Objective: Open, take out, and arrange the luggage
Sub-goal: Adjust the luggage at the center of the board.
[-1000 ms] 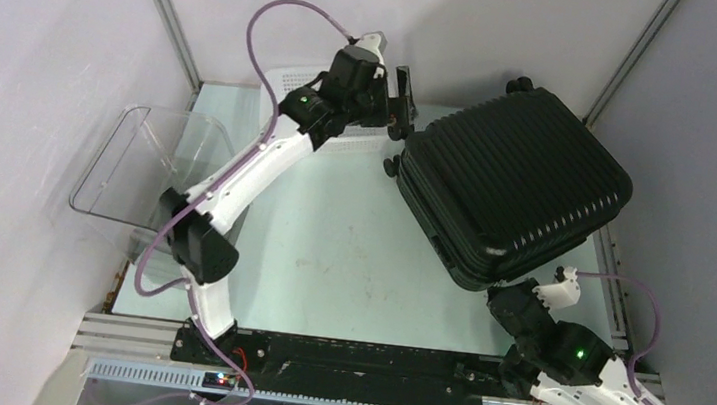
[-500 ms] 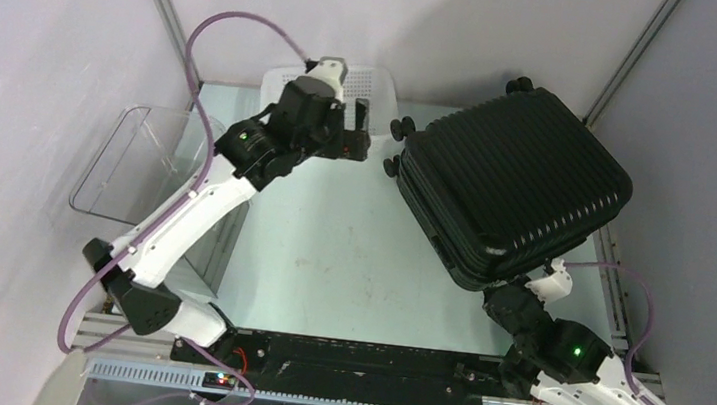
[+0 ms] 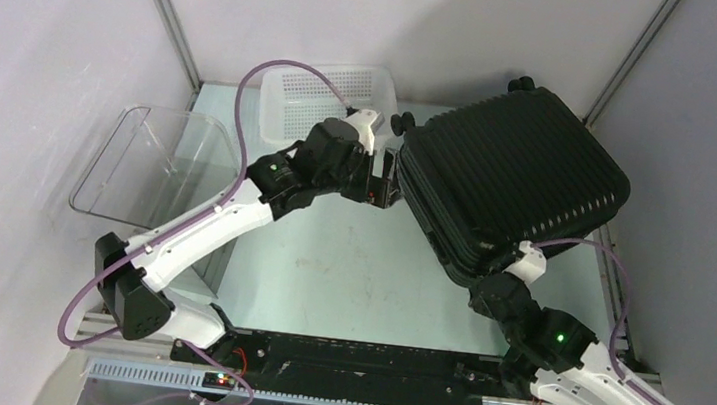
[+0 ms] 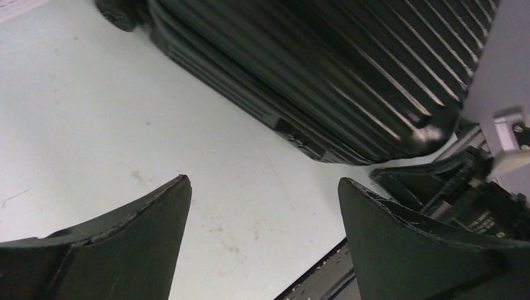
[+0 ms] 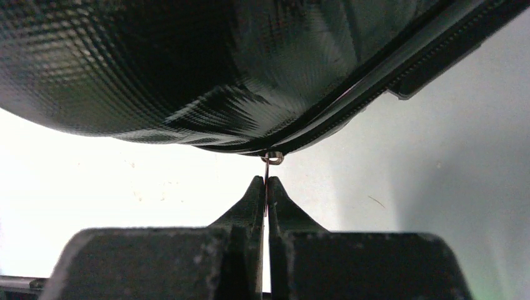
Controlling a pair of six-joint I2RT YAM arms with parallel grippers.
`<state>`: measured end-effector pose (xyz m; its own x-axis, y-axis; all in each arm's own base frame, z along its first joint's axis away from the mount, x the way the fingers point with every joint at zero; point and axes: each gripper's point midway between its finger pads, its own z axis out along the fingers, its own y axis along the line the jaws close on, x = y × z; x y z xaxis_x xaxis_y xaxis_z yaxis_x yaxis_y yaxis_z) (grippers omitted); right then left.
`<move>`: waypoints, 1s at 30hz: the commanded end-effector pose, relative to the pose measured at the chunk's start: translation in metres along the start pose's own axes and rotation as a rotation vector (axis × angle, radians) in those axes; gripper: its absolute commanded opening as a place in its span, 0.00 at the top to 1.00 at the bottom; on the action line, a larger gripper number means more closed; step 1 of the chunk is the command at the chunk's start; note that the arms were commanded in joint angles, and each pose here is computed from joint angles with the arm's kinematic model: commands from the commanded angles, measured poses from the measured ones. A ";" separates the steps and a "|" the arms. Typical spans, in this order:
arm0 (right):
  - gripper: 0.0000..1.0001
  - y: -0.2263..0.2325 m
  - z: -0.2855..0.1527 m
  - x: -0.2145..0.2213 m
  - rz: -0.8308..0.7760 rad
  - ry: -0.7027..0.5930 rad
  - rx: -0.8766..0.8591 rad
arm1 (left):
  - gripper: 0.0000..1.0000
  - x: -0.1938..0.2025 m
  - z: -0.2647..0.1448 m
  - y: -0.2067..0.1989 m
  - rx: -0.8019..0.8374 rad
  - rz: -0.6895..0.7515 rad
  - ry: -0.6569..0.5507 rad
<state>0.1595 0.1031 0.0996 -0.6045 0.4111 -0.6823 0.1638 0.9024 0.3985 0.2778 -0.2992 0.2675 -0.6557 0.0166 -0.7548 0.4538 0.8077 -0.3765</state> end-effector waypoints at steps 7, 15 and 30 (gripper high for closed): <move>1.00 0.084 0.016 -0.013 -0.074 0.041 -0.250 | 0.18 0.019 0.009 -0.019 0.111 -0.042 0.011; 1.00 0.099 0.017 -0.007 -0.128 0.085 -0.289 | 0.32 0.052 0.009 -0.013 0.129 -0.156 0.048; 1.00 0.071 0.014 0.012 -0.020 0.086 -0.309 | 0.44 0.071 0.080 -0.049 0.281 -0.549 0.064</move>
<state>0.1835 0.1631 0.1064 -0.6457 0.3455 -0.6810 -0.0609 0.8657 0.4969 0.2393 -0.3493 0.1483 -0.8897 -0.2286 -0.3951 0.1562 0.6609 -0.7341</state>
